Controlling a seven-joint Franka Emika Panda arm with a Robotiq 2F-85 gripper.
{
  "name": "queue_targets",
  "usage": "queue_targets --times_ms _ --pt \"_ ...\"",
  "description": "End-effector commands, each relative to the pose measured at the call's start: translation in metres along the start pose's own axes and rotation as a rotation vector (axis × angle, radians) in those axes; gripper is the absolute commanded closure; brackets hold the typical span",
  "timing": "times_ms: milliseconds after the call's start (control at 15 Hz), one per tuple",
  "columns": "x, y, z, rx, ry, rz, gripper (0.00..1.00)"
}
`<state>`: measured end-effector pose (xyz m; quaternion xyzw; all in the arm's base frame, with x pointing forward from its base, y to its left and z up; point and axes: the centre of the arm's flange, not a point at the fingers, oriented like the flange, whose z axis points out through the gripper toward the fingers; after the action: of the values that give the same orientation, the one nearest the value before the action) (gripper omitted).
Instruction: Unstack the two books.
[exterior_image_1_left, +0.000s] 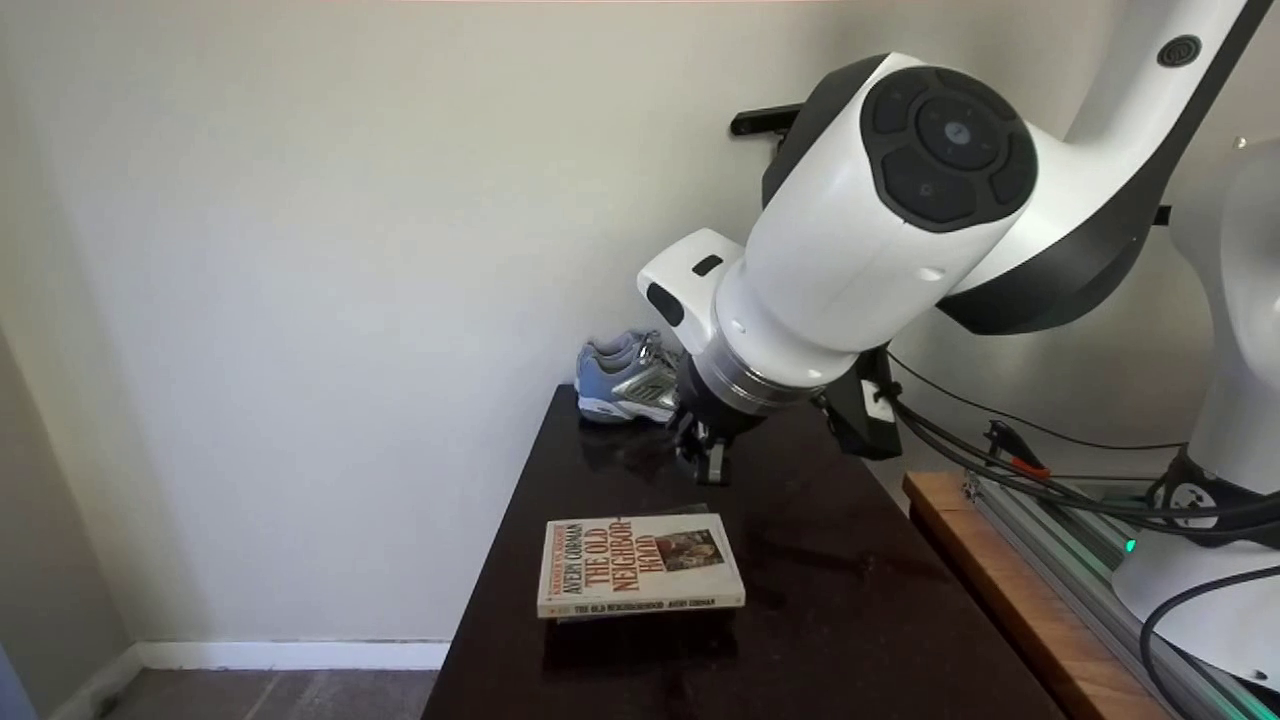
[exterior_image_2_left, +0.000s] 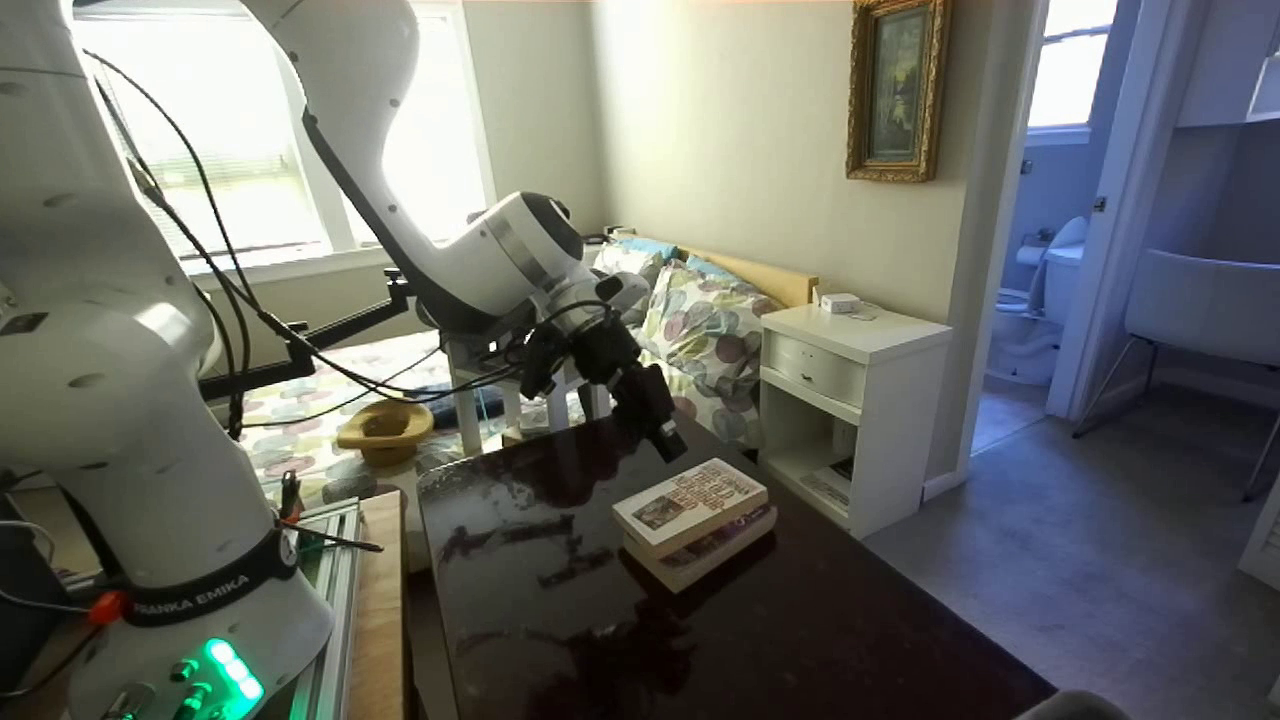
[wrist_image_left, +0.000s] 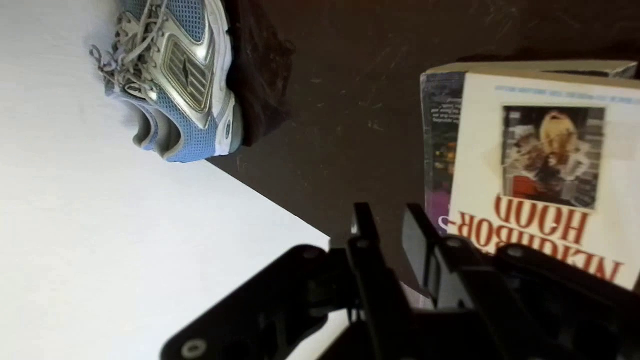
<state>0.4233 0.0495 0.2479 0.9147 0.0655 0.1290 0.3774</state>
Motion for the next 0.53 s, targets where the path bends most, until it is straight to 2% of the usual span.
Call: queue_targets --times_ms 0,67,133,200,467 --pt "-0.009 0.004 -0.007 -0.009 -0.013 0.036 0.94" --pt "-0.009 0.003 -0.007 -0.004 -0.012 0.041 0.94" --pt "-0.007 0.0 -0.009 0.013 -0.005 0.042 0.53" --pt "-0.005 -0.004 -0.011 0.028 0.001 0.037 0.51" --pt "0.006 -0.025 -0.023 0.118 0.022 0.033 0.24"
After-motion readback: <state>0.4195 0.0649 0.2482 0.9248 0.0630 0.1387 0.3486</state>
